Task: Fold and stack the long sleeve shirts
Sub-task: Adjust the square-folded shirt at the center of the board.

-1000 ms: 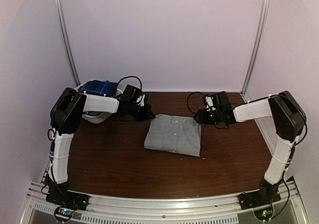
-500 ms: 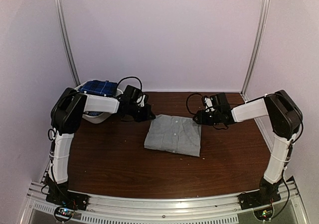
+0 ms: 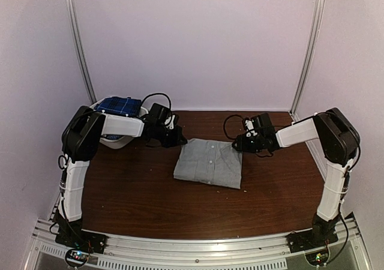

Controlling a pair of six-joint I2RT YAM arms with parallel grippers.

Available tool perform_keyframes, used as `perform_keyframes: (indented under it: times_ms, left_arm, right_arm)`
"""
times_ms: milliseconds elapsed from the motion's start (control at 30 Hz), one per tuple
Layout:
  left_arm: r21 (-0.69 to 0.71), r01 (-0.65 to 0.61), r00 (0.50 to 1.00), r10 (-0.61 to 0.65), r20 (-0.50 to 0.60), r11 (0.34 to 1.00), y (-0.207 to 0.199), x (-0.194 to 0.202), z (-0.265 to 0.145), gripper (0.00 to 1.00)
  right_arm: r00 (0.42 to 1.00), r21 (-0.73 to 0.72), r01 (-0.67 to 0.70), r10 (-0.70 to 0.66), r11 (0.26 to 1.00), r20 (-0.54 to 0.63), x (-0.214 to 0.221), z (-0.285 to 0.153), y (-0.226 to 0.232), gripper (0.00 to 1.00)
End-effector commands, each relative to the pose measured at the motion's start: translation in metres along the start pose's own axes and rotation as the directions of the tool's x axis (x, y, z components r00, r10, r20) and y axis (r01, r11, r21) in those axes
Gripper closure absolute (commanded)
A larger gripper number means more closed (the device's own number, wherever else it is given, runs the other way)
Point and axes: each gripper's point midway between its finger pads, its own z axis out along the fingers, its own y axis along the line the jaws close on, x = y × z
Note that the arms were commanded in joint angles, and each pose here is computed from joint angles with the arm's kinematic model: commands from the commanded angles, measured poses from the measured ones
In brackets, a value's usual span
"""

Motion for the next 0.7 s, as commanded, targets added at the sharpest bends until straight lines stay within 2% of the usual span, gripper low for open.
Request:
perform_keyframes:
  times_ms: [0, 167, 267, 333, 667]
  left_arm:
    - [0.029, -0.006, 1.0, 0.006, 0.001, 1.0, -0.008, -0.003, 0.004, 1.0]
    - [0.033, -0.01, 1.0, 0.01, 0.0, 0.999, -0.009, -0.003, 0.004, 1.0]
    - [0.032, -0.009, 1.0, 0.009, -0.001, 0.999, -0.009, -0.003, 0.004, 1.0]
    - [0.033, -0.009, 1.0, 0.009, -0.003, 0.999, -0.009, -0.002, 0.004, 1.0]
    - [0.046, -0.021, 1.0, 0.02, 0.005, 0.999, -0.018, -0.004, 0.002, 1.0]
  right_arm:
    - [1.0, 0.01, 0.002, -0.002, 1.0, 0.021, -0.011, 0.003, -0.002, 0.58]
    - [0.999, 0.008, 0.007, -0.008, 1.0, 0.041, -0.019, -0.007, 0.004, 0.78]
    - [0.998, 0.007, 0.013, -0.013, 1.0, 0.059, -0.028, -0.02, 0.01, 0.94]
    - [0.998, 0.014, 0.018, -0.019, 1.0, 0.065, -0.031, -0.027, 0.014, 1.0]
    - [1.0, 0.085, 0.005, -0.007, 0.996, 0.028, -0.017, -0.056, 0.015, 1.0]
